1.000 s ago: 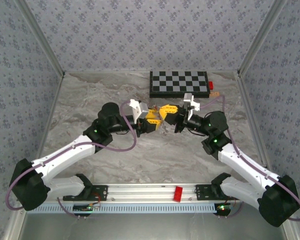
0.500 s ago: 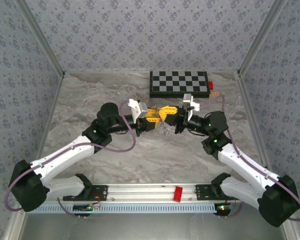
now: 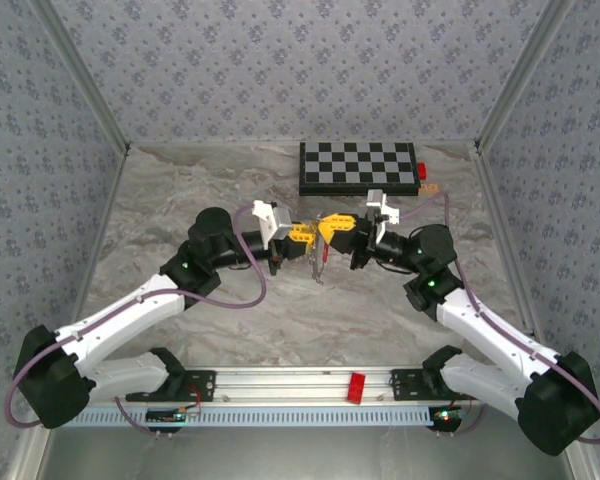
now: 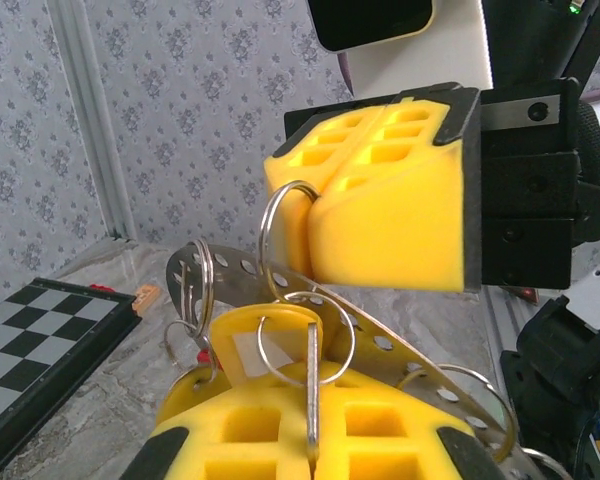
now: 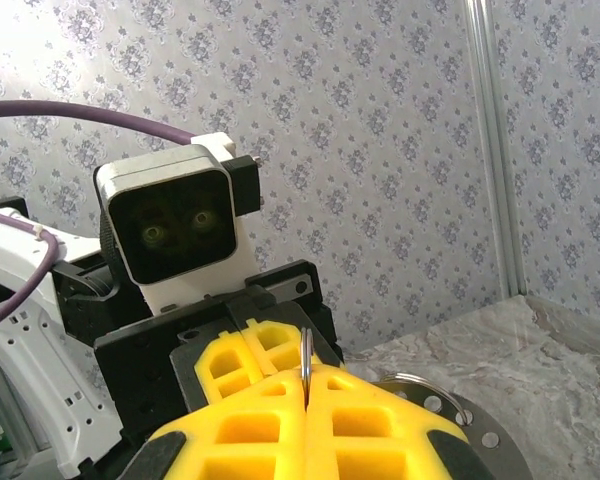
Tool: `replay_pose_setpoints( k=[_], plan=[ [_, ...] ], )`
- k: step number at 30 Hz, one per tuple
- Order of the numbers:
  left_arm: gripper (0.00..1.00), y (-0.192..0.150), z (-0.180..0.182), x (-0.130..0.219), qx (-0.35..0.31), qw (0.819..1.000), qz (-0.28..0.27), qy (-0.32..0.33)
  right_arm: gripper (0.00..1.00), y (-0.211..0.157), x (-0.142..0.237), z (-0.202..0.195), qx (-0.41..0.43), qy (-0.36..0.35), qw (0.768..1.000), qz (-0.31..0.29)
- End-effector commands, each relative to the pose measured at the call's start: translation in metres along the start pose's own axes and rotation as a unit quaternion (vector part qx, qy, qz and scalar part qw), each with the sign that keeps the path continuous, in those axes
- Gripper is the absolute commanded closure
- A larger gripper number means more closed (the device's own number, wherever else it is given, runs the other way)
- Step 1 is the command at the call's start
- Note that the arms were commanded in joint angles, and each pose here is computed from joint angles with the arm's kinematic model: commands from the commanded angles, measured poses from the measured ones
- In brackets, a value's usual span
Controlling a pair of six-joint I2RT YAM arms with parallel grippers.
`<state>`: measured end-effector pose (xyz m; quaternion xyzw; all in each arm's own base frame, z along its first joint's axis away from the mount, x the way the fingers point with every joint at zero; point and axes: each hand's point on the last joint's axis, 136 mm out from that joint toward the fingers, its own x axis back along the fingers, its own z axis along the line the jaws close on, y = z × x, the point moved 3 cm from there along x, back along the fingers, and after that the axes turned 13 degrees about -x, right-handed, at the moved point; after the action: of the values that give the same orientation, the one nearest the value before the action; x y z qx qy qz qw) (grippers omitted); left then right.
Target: Put the keys on the keyring
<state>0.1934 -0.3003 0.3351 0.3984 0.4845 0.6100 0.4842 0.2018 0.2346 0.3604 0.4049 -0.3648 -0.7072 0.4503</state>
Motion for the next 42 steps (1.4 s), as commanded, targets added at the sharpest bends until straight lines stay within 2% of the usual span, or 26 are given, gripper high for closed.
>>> replay_pose_setpoints(
  k=[1, 16, 26, 42],
  plan=[
    [1.0, 0.006, -0.001, 0.006, -0.019, 1.0, -0.001, 0.003, 1.0, 0.007, 0.005, 0.006, 0.017, 0.004, 1.0, -0.012],
    [1.0, 0.011, 0.006, 0.016, -0.04, 0.999, 0.025, 0.018, 1.0, -0.004, 0.004, 0.002, 0.02, -0.003, 1.0, 0.017],
    [1.0, 0.009, 0.004, 0.007, -0.034, 0.999, 0.037, -0.012, 1.0, -0.017, -0.004, 0.006, 0.031, 0.002, 0.998, 0.052],
    [1.0, 0.011, 0.014, 0.015, -0.048, 0.997, 0.054, 0.021, 1.0, -0.025, 0.005, 0.003, 0.052, -0.03, 0.995, 0.08]
  ],
)
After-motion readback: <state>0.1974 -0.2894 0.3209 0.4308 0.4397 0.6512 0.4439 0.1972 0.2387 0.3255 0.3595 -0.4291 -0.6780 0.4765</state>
